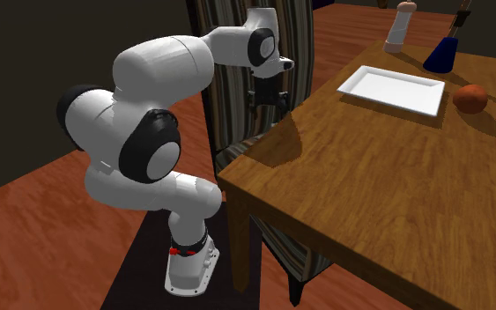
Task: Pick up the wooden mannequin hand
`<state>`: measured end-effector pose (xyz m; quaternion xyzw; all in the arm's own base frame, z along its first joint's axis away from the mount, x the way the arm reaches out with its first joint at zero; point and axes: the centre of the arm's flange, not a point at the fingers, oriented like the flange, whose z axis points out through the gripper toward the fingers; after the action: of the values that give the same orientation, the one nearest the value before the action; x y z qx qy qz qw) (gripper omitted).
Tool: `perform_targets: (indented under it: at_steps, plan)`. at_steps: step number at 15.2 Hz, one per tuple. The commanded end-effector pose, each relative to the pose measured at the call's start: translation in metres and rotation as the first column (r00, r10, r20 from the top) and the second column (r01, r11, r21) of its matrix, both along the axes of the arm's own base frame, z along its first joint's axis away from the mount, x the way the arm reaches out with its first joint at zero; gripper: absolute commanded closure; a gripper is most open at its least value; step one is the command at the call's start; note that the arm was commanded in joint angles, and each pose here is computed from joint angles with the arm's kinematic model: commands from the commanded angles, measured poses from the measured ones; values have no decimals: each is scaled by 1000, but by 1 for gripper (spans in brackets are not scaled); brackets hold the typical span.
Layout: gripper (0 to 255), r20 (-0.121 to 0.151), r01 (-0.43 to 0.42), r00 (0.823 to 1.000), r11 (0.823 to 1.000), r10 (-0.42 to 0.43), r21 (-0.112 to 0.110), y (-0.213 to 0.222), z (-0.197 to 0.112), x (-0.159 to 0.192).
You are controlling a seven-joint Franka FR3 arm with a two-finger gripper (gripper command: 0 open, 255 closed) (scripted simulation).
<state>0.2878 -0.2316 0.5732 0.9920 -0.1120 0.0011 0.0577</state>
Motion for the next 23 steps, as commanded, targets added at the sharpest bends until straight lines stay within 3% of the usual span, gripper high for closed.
perform_targets:
  at_steps: [1,11,12,23]
  plan:
    - [0,3,31,1000,999,-31,-10,-30,-2,-5]
    - [0,3,31,1000,999,-31,-10,-30,-42,-6]
    - [255,3,31,1000,999,-31,-10,-30,-42,-5]
    - [255,3,31,1000,999,-31,-10,-30,-31,-6]
